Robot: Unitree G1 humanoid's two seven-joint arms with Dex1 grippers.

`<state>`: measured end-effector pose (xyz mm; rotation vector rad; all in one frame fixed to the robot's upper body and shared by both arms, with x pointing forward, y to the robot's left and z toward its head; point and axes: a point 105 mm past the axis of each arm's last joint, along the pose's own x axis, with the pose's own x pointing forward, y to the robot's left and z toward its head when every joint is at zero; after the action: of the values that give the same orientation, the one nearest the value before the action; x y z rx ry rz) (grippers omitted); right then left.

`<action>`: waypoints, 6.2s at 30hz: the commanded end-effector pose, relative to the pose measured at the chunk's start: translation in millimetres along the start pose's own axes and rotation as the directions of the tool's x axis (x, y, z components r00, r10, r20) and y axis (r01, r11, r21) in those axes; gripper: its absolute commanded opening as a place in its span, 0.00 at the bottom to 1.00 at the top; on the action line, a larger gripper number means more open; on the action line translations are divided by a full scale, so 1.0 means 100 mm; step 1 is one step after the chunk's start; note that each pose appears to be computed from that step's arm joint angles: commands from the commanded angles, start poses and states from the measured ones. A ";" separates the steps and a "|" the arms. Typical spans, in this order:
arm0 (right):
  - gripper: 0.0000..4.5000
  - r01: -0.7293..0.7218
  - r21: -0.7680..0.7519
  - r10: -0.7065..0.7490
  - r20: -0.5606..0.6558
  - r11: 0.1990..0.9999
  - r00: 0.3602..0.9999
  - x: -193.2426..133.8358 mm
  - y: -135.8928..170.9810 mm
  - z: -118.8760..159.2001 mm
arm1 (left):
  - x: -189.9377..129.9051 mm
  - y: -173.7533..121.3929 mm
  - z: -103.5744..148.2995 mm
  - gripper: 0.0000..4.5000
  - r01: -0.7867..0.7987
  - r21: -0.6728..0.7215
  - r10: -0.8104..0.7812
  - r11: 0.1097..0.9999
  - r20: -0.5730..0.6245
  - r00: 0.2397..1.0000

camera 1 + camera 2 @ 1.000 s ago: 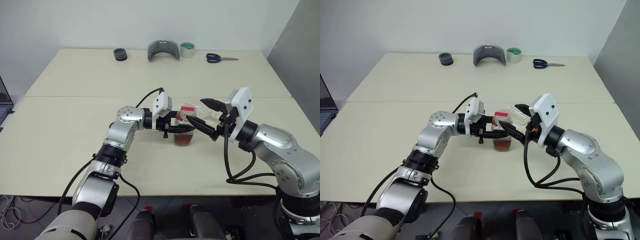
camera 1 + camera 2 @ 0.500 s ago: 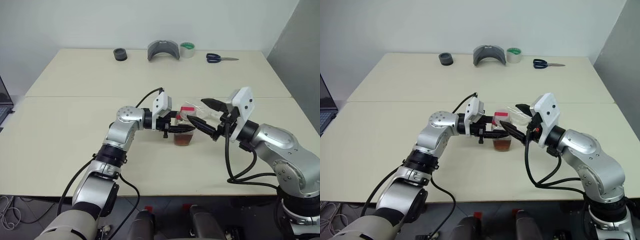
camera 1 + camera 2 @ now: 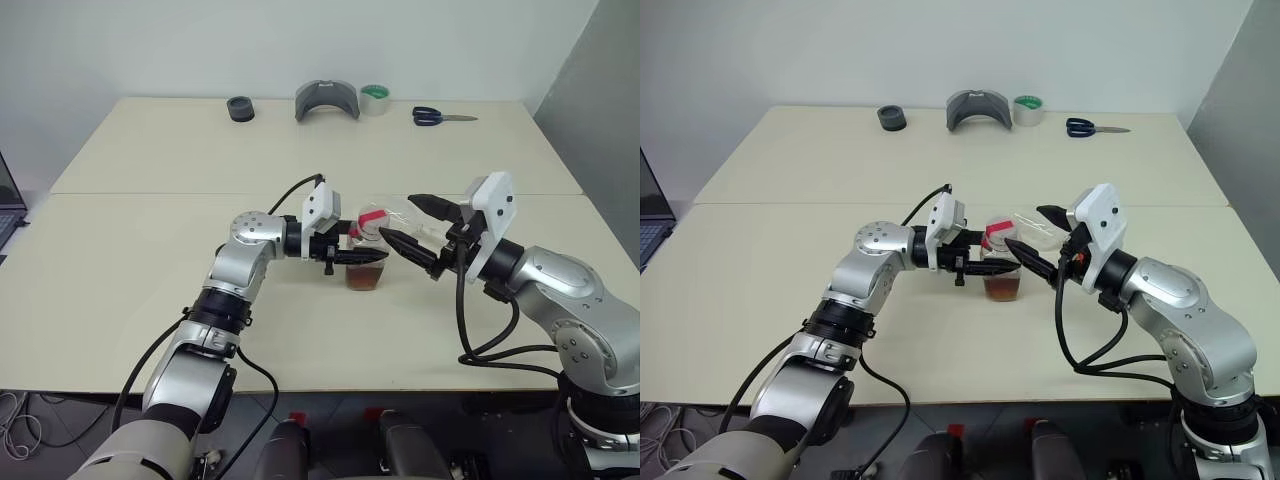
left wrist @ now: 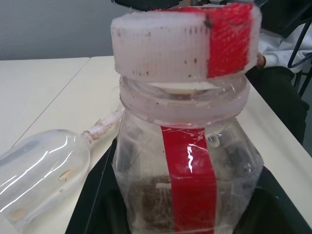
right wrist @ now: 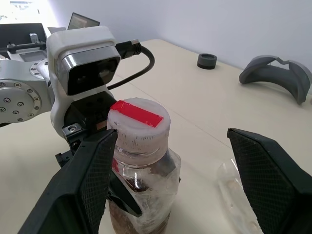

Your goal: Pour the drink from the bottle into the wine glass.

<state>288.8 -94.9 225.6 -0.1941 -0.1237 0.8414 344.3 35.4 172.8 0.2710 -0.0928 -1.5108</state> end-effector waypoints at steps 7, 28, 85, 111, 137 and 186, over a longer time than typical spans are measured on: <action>0.85 -0.019 -0.032 0.020 0.047 0.999 0.999 -0.03 0.05 0.14 | 0.03 -0.02 0.18 0.40 0.016 0.064 -0.019 0.998 0.048 0.999; 0.85 -0.054 -0.025 0.056 0.053 0.998 0.997 0.02 0.15 0.14 | 0.03 -0.02 0.18 0.40 0.015 0.065 -0.018 0.998 0.051 0.999; 0.85 -0.058 -0.004 0.058 0.058 0.998 0.997 0.20 0.17 0.12 | 0.06 -0.06 0.19 0.40 0.022 0.059 -0.026 0.998 0.065 0.998; 0.85 -0.041 0.005 0.040 0.071 0.999 0.997 0.26 0.16 0.13 | 0.05 -0.06 0.18 0.40 0.013 0.058 -0.016 0.998 0.058 0.998; 0.41 -0.189 -0.013 0.189 0.083 0.982 0.978 0.18 0.24 0.13 | 0.01 -0.07 0.19 0.40 0.034 0.030 -0.035 0.999 0.062 0.997; 0.38 -0.236 0.027 0.226 0.194 0.971 0.954 -0.04 0.29 0.44 | 0.05 -0.11 0.20 0.40 0.017 0.033 -0.019 0.999 0.078 0.997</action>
<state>267.3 -75.9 248.0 -0.0766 -0.2001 1.0750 329.6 26.8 178.1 0.2271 -0.1249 -1.5508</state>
